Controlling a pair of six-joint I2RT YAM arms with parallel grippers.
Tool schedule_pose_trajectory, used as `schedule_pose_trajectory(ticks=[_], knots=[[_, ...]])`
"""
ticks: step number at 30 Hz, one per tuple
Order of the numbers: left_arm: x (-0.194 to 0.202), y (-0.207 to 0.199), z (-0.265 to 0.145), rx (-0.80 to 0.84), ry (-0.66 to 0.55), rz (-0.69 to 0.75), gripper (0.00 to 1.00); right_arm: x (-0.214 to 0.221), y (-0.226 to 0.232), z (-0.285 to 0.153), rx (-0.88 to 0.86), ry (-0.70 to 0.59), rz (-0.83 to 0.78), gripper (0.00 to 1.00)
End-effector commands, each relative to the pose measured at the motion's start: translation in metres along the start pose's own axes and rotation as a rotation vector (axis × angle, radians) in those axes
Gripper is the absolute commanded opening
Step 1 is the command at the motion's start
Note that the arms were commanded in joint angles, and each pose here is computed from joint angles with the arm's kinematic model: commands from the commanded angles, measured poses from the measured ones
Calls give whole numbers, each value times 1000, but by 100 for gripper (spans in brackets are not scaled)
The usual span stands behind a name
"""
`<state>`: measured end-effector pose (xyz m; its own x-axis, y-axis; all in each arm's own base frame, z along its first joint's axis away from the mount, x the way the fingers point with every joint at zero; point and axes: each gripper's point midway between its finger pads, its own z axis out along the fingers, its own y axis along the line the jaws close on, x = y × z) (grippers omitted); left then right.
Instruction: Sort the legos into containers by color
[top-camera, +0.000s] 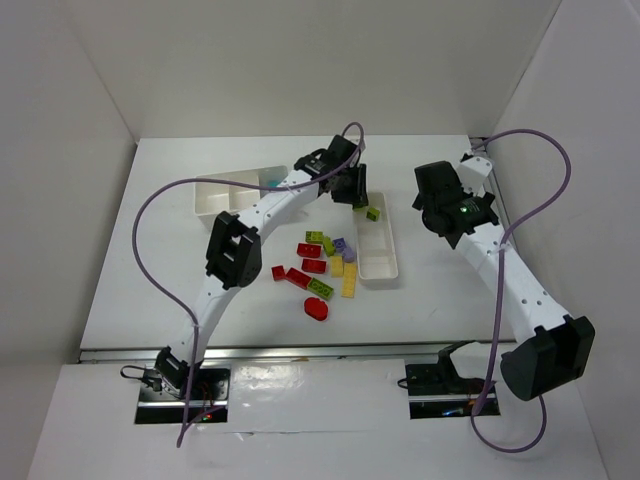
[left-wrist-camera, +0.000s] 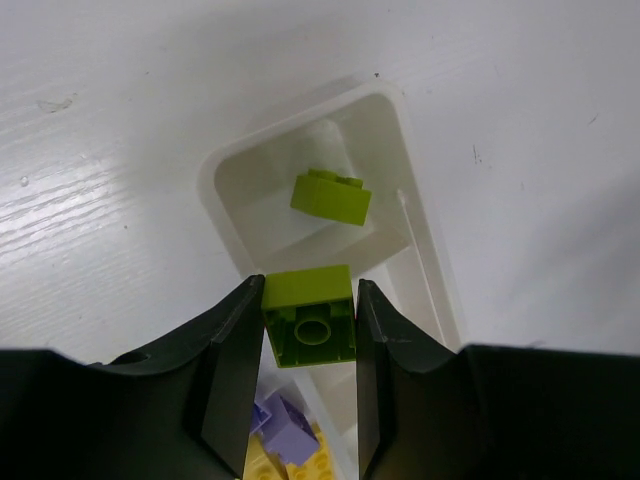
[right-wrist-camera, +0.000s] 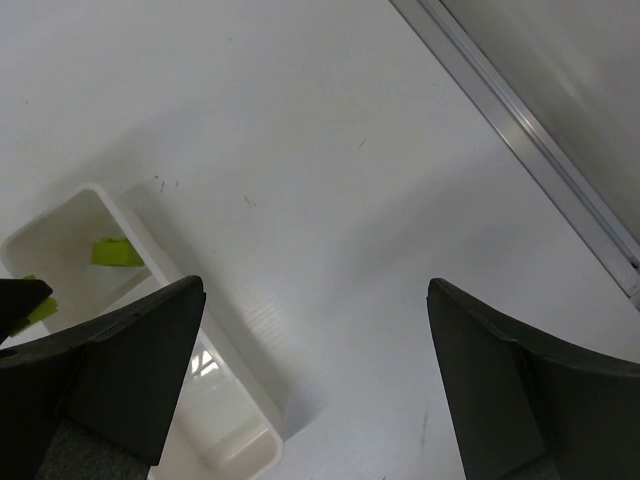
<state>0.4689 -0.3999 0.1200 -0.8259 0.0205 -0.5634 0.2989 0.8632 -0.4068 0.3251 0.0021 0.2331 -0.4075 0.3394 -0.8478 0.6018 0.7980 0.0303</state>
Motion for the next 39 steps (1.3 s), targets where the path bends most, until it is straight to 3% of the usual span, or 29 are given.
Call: schedule_pose_trajectory(ticks=[1,7,9,18,28,39], knots=[[-20,-22,2,85,-67,17,45,-3,-14,-1,48,-21,30,100],[-23,-32,4,140,-75,25,74,-4,-13,-3,37,-20,37,100],[-33,-39,-8,156,-104,30,77,-2,-15,-3,41,-15,30,100],[-42,-41,-46,134,-143,61,74,3,-7,-2,9,12,31,100],[-35,-6,-88,-51,-182,75,68,13,5,3,-33,47,8,100],[-23,17,-88,-111,-136,57,66,22,21,11,-80,82,-36,100]])
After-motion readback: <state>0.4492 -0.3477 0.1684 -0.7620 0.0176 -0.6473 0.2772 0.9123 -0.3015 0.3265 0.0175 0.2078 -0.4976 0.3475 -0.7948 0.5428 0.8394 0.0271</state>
